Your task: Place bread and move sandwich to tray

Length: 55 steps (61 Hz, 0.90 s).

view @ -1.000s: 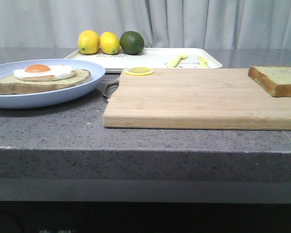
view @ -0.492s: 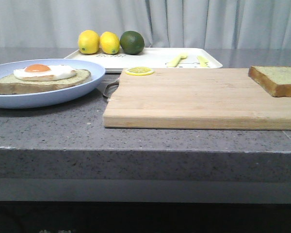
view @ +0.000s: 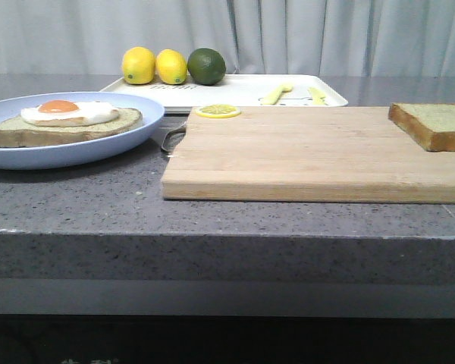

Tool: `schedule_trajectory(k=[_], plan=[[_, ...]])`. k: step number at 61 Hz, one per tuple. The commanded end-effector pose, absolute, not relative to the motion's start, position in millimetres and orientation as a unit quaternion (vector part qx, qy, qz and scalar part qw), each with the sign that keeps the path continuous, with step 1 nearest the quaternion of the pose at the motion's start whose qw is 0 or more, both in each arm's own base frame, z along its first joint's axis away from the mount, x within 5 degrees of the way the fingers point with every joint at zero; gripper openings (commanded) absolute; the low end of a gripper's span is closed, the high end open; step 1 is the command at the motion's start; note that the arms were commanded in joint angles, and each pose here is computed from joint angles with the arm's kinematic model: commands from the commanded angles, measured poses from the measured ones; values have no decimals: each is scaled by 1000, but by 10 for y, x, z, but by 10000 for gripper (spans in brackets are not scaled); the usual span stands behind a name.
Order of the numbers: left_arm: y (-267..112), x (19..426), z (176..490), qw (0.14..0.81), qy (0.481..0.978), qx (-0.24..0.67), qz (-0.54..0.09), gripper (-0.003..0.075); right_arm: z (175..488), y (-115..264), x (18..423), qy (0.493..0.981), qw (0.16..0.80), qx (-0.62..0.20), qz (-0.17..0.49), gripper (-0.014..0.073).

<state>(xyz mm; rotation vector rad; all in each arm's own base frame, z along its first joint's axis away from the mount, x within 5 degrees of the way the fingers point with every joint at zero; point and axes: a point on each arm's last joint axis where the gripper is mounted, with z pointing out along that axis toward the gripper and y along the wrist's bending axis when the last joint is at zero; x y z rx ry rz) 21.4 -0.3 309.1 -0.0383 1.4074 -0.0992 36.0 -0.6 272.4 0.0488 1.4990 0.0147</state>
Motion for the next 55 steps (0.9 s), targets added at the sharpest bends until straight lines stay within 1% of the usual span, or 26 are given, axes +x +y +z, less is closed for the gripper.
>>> schedule_trajectory(k=[1, 8, 13, 21, 26, 34, 45, 55], plan=[[-1, 124, 3440, 778, 626, -21, -53, -17, 3064, -11, 280, 664, 748, 17, -7, -67], [0, 136, 3704, 755, 654, -22, -51, -17, 3326, -14, 264, 689, 725, 17, -10, -67], [-2, 209, 3830, 729, 682, -22, -48, -17, 3446, -16, 306, 712, 702, 18, -10, -67], [-7, 378, 3941, 690, 723, -5, -27, -17, 3565, -22, 446, 768, 640, 20, -9, -67], [-20, 504, 3931, 674, 738, -7, -34, -17, 3561, -26, 567, 795, 606, 21, -9, -67], [-26, 640, 3883, 654, 756, -7, -33, -17, 3518, -31, 706, 815, 580, 21, -9, -67], [-36, 790, 3777, 626, 779, -9, -35, -17, 3473, -34, 813, 828, 560, 22, -8, -67], [-40, 895, 3672, 603, 797, -9, -34, -17, 3448, -36, 850, 829, 559, 21, -9, -66]])
